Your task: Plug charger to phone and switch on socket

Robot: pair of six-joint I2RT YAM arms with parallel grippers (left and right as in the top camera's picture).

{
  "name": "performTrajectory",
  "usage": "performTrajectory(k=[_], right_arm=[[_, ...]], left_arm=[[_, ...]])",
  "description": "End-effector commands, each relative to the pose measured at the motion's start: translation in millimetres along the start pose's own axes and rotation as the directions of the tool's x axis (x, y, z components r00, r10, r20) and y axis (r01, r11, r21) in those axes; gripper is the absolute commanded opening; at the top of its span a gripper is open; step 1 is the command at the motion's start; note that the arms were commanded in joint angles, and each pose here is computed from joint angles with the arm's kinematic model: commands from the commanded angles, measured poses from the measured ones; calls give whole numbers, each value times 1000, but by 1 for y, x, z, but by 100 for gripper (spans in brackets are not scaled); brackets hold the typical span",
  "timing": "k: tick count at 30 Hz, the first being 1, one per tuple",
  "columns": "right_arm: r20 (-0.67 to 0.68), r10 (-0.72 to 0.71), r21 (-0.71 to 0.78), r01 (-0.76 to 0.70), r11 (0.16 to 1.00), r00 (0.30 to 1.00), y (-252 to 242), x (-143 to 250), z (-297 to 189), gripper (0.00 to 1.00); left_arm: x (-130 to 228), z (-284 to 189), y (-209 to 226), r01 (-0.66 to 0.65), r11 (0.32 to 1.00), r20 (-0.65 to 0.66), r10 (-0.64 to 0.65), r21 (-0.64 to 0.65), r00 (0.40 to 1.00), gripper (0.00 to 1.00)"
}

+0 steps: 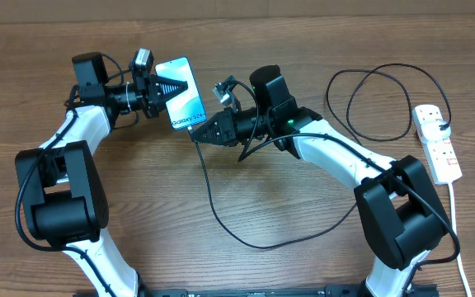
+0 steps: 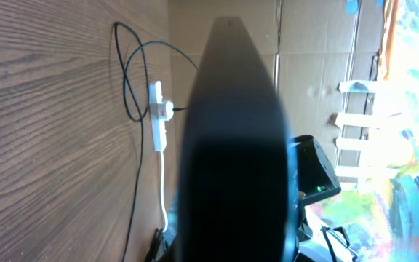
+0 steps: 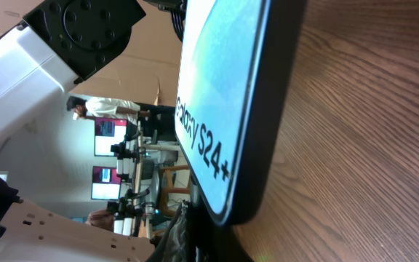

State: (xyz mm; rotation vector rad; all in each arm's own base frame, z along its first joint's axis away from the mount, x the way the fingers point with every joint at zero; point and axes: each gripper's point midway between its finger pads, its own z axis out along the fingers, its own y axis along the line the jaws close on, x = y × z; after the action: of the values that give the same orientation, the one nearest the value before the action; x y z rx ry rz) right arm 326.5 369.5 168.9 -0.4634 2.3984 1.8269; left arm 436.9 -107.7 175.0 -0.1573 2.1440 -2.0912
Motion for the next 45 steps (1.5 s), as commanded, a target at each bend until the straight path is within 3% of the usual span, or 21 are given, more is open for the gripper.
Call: performTrajectory(k=[1, 28, 45], right_arm=[[39, -21, 0, 21, 1000, 999, 7, -10, -13, 4], [92, -22, 45, 18, 999, 996, -1, -20, -15, 4], [201, -14, 90, -5, 996, 979, -4, -42, -18, 4]], left_arm=[[8, 2, -11, -4, 1000, -38, 5, 30, 999, 4], [8, 2, -11, 1, 1000, -38, 0, 29, 999, 4], [8, 2, -11, 0, 1000, -38, 1, 29, 999, 4]])
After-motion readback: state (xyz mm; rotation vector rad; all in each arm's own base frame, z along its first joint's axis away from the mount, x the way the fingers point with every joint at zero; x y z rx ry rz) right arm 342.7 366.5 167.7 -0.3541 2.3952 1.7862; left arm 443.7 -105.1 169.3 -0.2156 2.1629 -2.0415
